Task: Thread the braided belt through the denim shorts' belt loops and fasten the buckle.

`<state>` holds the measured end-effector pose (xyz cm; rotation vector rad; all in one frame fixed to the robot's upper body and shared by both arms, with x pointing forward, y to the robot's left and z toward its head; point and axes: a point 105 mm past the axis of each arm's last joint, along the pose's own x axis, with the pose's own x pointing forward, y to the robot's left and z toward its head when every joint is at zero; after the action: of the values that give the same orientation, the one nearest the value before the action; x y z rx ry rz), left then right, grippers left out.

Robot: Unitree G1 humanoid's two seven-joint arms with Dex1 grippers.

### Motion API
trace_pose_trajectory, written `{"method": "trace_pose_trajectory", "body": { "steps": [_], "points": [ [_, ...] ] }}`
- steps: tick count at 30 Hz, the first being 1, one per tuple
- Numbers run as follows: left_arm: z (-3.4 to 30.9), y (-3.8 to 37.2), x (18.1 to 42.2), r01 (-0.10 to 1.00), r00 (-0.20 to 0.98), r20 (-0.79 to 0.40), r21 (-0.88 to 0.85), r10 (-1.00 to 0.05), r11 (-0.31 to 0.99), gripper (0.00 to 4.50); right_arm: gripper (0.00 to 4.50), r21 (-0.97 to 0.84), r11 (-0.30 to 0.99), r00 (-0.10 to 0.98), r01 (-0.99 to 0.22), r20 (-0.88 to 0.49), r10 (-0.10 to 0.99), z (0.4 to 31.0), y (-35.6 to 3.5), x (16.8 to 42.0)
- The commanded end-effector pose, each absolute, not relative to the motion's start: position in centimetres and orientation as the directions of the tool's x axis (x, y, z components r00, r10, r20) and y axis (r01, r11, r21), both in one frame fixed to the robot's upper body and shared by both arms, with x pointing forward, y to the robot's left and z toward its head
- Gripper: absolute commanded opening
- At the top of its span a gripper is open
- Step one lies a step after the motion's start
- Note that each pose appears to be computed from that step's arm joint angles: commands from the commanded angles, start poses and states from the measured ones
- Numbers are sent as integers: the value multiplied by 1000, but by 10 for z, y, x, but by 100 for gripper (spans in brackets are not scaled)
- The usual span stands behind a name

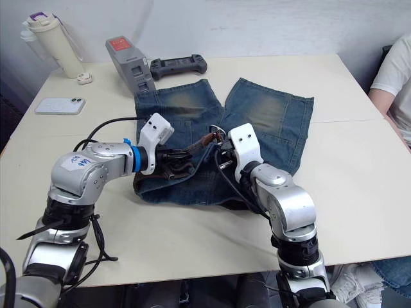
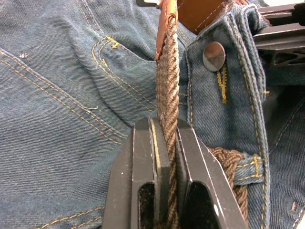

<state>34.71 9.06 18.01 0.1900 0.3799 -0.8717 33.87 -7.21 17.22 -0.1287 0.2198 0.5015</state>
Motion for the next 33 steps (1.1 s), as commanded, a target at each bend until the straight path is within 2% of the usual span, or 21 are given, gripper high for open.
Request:
{"method": "trace_pose_trajectory", "body": {
  "steps": [1, 23, 33],
  "points": [
    [195, 84, 349, 788, 587, -354, 47, -728, 613, 0, 7, -87, 853, 849, -515, -193, 492, 185, -65, 332],
    [208, 82, 353, 786, 601, -307, 63, -737, 615, 0, 7, -119, 833, 828, -541, -252, 501, 171, -62, 325],
    [197, 67, 348, 817, 567, -334, 113, -753, 566, 0, 7, -156, 758, 765, -634, -272, 584, 172, -44, 313]
  ]
}}
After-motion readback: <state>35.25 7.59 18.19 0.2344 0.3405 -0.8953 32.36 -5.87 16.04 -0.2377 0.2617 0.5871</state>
